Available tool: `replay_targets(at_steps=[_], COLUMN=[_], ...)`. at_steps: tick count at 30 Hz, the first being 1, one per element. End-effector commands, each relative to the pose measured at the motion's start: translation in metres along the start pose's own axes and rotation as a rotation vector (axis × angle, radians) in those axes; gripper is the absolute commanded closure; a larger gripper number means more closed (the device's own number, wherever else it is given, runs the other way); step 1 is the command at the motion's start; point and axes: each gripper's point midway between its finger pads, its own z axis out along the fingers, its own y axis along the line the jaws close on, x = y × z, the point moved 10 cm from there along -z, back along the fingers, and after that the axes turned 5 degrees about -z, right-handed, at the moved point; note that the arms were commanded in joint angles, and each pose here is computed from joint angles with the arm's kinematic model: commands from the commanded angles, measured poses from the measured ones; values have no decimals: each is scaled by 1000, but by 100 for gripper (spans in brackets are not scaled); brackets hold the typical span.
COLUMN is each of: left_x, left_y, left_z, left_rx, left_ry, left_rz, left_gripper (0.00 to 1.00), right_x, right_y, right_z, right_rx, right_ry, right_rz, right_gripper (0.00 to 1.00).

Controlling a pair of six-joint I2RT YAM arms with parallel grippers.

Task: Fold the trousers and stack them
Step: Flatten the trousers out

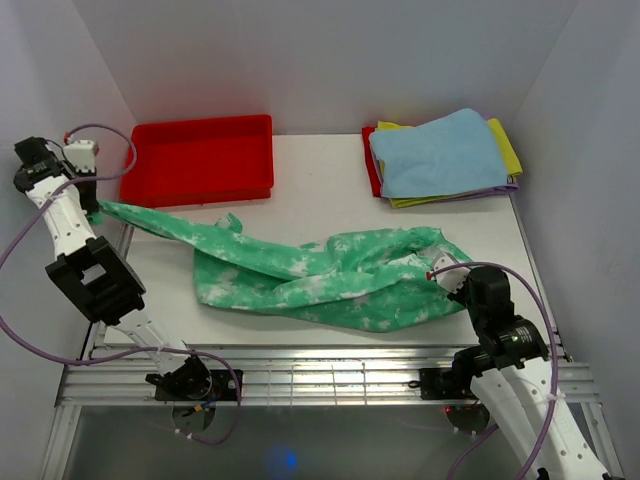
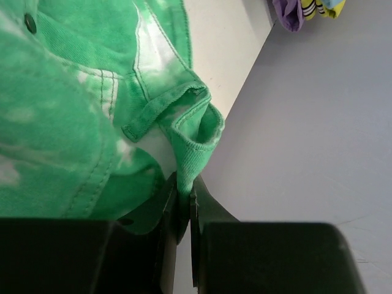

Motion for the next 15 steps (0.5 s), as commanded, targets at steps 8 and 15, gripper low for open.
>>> replay_targets(at_steps=[8, 15], left_x=[-67, -125], left_y=[-118, -110], left_z=[14, 36], left_rx=[153, 70], left_ry=[-151, -248], left_rz=[33, -24], left_gripper=[100, 77], right_x=[3, 7], right_y=[-18, -20], right_z=[-5, -10], right_rx=[92, 141], right_ry=[100, 120], right_rz=[-64, -66], right_gripper=[92, 92])
